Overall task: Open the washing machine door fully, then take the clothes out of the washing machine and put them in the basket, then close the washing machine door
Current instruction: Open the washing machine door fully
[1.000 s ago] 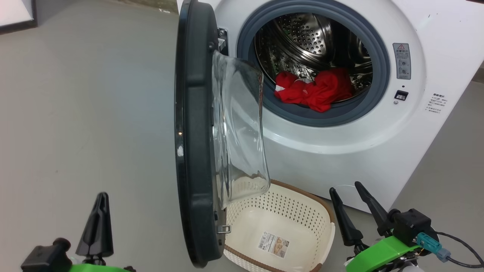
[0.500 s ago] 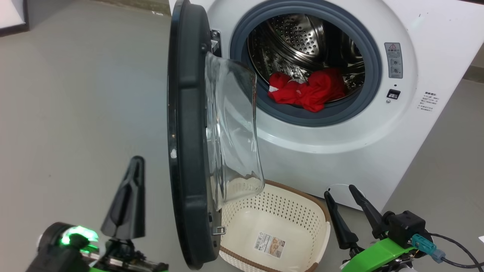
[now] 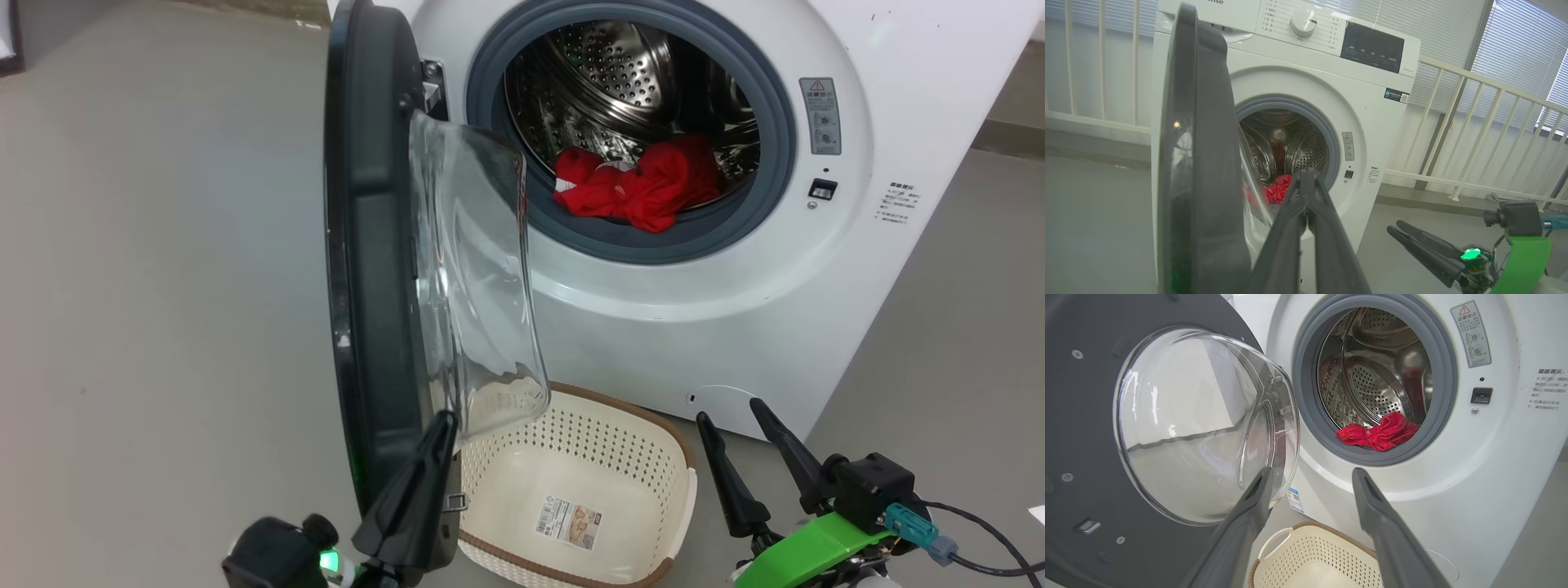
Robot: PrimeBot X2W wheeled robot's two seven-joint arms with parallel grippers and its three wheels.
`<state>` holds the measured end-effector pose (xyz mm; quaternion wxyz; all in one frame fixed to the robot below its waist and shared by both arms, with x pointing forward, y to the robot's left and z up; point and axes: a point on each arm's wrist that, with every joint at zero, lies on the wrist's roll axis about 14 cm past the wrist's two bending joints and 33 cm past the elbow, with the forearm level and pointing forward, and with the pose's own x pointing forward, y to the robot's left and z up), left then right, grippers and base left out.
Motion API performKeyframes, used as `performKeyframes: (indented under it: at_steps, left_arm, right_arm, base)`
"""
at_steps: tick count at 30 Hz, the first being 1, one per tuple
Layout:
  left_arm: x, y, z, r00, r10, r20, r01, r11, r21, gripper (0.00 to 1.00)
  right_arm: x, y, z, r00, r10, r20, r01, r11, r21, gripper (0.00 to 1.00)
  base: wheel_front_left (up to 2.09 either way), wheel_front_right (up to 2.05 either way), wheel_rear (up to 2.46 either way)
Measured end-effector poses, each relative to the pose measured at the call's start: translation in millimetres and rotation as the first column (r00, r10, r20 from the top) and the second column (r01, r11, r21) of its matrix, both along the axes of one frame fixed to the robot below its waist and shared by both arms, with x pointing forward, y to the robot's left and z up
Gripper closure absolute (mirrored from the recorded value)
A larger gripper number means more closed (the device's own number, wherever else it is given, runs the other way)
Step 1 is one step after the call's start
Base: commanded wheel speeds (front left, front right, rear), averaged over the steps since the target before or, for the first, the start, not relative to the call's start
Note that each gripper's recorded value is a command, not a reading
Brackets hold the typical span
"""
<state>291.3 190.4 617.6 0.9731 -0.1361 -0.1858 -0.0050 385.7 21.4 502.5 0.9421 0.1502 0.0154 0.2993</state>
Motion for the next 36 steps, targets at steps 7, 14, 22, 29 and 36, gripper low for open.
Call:
performKeyframes:
  at_steps: [7,14,22,29,36]
  left_arm:
    - [8.1,-14.6,-48.4,0.988,-0.056,-0.147,0.049,0.998,-0.051,1.00]
    - [10.8,-20.9,-89.9,0.959,-0.076,-0.272,0.059,0.996,-0.070,1.00]
    - [12.6,-5.2,-101.0,0.957,-0.029,-0.290,0.003,0.996,-0.090,1.00]
    - [6.6,25.0,-101.2,0.955,0.064,-0.289,-0.091,0.993,-0.080,1.00]
    - [-2.7,69.3,-103.3,0.931,0.190,-0.311,-0.208,0.978,-0.025,1.00]
  right_arm:
    - [1.3,-5.2,-4.4,1.000,-0.015,-0.016,0.015,1.000,0.004,0.00]
    - [2.5,-6.4,-7.3,1.000,-0.019,-0.024,0.019,1.000,0.004,0.00]
    - [2.6,-4.6,-9.2,0.999,-0.014,-0.029,0.014,1.000,0.001,0.00]
    - [3.4,0.5,-10.3,0.999,0.000,-0.032,0.000,1.000,0.001,0.00]
    - [6.6,6.9,-7.1,1.000,0.014,-0.024,-0.014,1.000,0.005,0.00]
  base:
    - [0.00,0.00,0.00]
    - [0.00,0.00,0.00]
    - [0.00,0.00,0.00]
    - [0.00,0.00,0.00]
    - [0.00,0.00,0.00]
